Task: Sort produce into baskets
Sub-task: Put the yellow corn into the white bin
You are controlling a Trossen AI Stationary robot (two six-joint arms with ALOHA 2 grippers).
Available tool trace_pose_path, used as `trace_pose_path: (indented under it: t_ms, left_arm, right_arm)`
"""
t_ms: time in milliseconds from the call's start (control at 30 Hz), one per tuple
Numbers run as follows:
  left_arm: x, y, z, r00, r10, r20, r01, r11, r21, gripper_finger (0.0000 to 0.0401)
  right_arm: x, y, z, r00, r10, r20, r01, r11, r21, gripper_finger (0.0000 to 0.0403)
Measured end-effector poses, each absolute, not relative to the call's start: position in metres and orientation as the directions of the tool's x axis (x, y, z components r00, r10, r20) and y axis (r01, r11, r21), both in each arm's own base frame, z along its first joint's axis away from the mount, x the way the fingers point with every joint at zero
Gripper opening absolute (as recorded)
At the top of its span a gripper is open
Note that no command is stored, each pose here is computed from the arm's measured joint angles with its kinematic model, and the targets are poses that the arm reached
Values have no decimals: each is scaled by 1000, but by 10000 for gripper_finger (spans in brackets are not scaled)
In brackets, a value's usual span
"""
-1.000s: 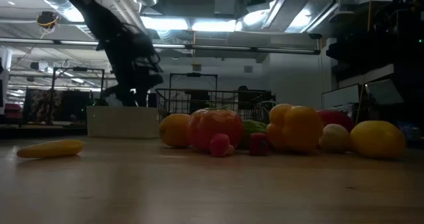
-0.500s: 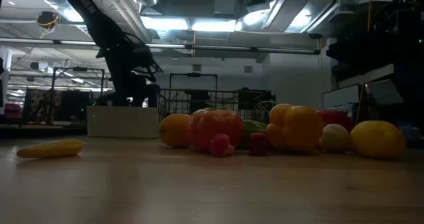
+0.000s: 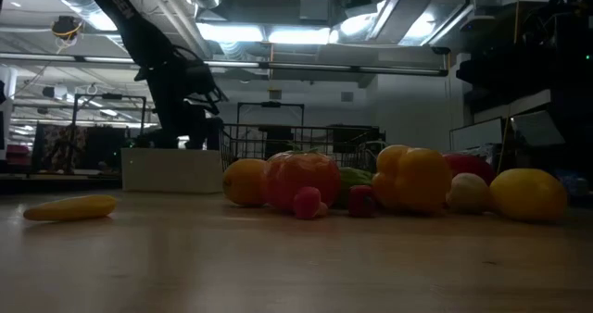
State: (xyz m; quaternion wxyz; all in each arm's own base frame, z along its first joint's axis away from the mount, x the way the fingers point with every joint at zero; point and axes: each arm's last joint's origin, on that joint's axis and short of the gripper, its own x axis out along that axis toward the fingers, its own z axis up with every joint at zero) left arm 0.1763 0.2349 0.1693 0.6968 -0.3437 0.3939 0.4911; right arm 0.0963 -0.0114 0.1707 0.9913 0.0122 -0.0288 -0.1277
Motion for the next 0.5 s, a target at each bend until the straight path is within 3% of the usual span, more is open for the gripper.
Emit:
trace_pose_path:
  t_ms: [200, 500]
  left_arm:
    - [176, 235, 169, 208, 415, -886, -955, 283, -92, 240]
    - [175, 232, 184, 248, 452, -857, -927, 367, -74, 242]
  right_arm:
    - [96, -11, 171, 966, -254, 54, 252, 967, 32, 138]
    - [96, -11, 171, 966, -254, 54, 252, 967, 31, 138]
